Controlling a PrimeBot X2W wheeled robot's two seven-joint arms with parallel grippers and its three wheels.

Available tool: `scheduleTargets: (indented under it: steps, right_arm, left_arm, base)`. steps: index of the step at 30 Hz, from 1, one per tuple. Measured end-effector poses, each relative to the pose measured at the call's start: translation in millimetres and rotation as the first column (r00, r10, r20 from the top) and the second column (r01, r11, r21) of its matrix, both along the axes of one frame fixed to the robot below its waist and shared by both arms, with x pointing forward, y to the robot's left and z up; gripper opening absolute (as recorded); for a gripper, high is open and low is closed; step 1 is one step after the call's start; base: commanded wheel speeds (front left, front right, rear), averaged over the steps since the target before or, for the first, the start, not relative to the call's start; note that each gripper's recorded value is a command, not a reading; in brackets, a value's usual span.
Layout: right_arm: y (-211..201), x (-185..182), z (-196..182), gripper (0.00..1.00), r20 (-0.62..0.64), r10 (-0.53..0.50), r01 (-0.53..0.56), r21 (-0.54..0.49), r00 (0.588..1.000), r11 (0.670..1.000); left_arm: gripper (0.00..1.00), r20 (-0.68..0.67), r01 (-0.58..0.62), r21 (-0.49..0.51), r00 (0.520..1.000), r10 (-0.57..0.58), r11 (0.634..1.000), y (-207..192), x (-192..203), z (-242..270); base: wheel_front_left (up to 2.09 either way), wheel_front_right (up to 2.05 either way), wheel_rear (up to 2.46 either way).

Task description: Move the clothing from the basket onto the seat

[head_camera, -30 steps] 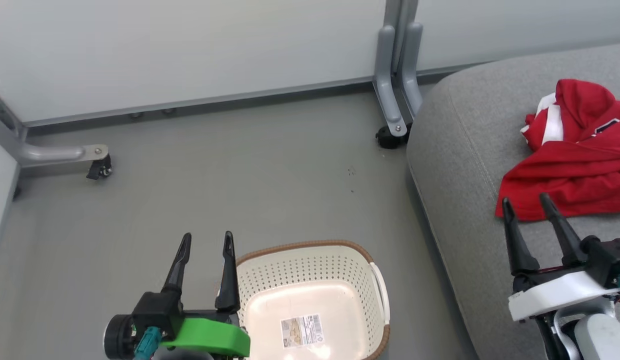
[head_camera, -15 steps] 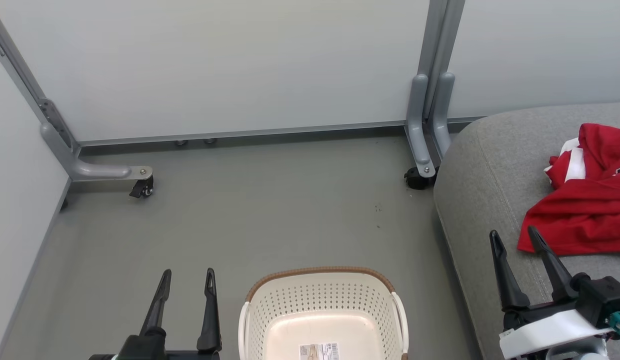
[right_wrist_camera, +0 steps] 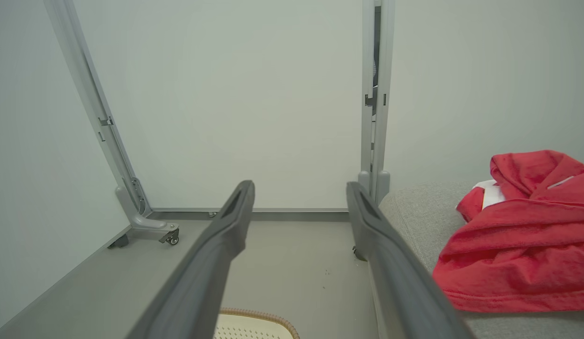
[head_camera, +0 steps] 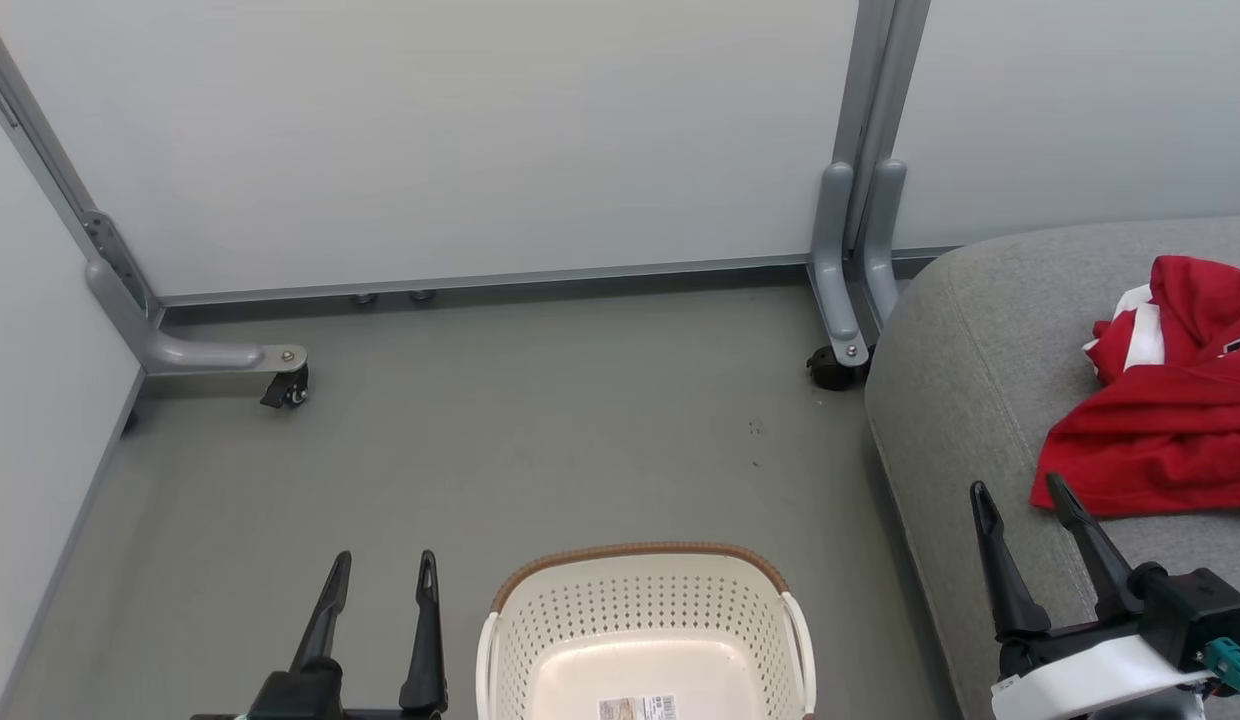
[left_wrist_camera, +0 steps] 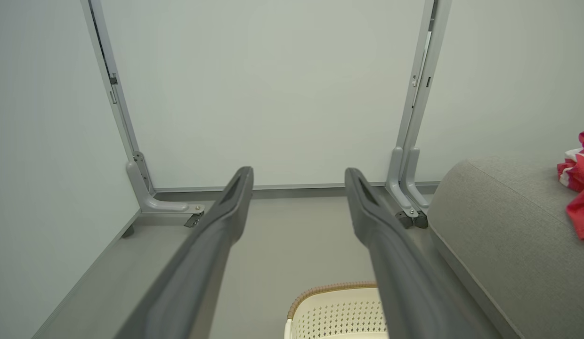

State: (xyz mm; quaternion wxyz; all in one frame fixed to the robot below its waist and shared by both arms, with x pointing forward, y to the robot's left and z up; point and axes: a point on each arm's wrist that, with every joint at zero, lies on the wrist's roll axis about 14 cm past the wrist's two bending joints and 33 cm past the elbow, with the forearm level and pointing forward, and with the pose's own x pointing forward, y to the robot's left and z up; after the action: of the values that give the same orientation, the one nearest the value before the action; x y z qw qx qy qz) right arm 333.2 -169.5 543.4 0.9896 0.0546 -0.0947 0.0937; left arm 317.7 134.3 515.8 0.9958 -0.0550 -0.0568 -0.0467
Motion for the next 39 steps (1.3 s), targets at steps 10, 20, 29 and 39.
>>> scheduleTargets:
  steps: [10, 20, 29, 39]
  right_arm:
    - [1, -3, -24, 0.0, -0.091, -0.008, 0.015, 0.073, 0.996, 0.997]
    - [-9, 3, -30, 0.0, -0.151, -0.02, 0.057, 0.247, 0.988, 0.967]
    - [-15, 10, -33, 0.0, -0.191, -0.019, 0.095, 0.401, 0.981, 0.911]
    - [-20, 18, -33, 0.0, -0.214, -0.006, 0.121, 0.528, 0.977, 0.841]
  left_arm:
    - [0.0, -0.088, -0.007, -0.05, 0.996, 0.002, 0.999, 1, -5, -24]
    - [0.0, -0.159, -0.054, -0.234, 0.987, 0.017, 0.971, 13, 0, -33]
    - [0.0, -0.191, -0.085, -0.388, 0.982, 0.01, 0.918, 23, 10, -35]
    - [0.0, -0.21, -0.109, -0.52, 0.978, -0.003, 0.847, 29, 19, -34]
  base:
    - [0.0, 0.0, 0.0]
    - [0.0, 0.0, 0.0]
    - [0.0, 0.0, 0.0]
    - [0.0, 0.0, 0.0]
